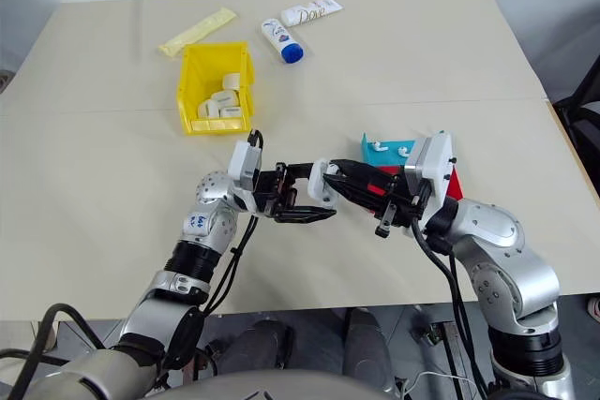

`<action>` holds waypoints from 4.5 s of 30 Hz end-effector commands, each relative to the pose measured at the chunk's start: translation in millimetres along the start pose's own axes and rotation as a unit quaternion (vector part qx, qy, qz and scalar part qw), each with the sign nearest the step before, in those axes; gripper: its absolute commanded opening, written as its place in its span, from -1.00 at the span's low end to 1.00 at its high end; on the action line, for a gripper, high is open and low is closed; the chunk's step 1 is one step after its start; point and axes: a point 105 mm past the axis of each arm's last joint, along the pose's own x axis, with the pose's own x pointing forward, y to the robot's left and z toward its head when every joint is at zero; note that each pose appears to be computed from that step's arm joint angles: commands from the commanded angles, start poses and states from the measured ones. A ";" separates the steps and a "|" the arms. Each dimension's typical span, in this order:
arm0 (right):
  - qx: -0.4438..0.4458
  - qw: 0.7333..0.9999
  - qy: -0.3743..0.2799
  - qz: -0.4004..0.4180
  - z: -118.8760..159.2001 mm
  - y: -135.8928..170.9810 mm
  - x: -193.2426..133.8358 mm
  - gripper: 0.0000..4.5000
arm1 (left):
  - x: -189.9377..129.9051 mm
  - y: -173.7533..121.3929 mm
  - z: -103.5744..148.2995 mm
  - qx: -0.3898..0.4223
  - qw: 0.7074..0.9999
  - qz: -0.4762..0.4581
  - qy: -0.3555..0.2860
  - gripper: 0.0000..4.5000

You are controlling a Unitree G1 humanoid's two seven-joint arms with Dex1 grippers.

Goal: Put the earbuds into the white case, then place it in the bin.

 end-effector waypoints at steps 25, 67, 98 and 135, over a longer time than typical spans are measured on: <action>-0.021 0.997 0.067 0.026 7.7 -6.8 8.6 -0.07 | 6.0 12.9 22.6 0.074 0.997 0.005 -0.020 0.23; 0.019 0.922 0.213 -0.323 5.1 3.8 -178.4 0.98 | -71.1 46.6 33.9 0.099 0.985 0.137 0.046 0.23; -0.012 0.895 0.415 -0.165 -10.3 -172.5 -35.3 0.16 | -65.5 10.1 30.6 0.139 0.966 0.216 0.009 0.23; 0.045 0.874 0.461 -0.148 -48.8 -186.7 -15.2 0.16 | -65.4 -6.6 30.7 0.141 0.962 0.235 0.008 0.23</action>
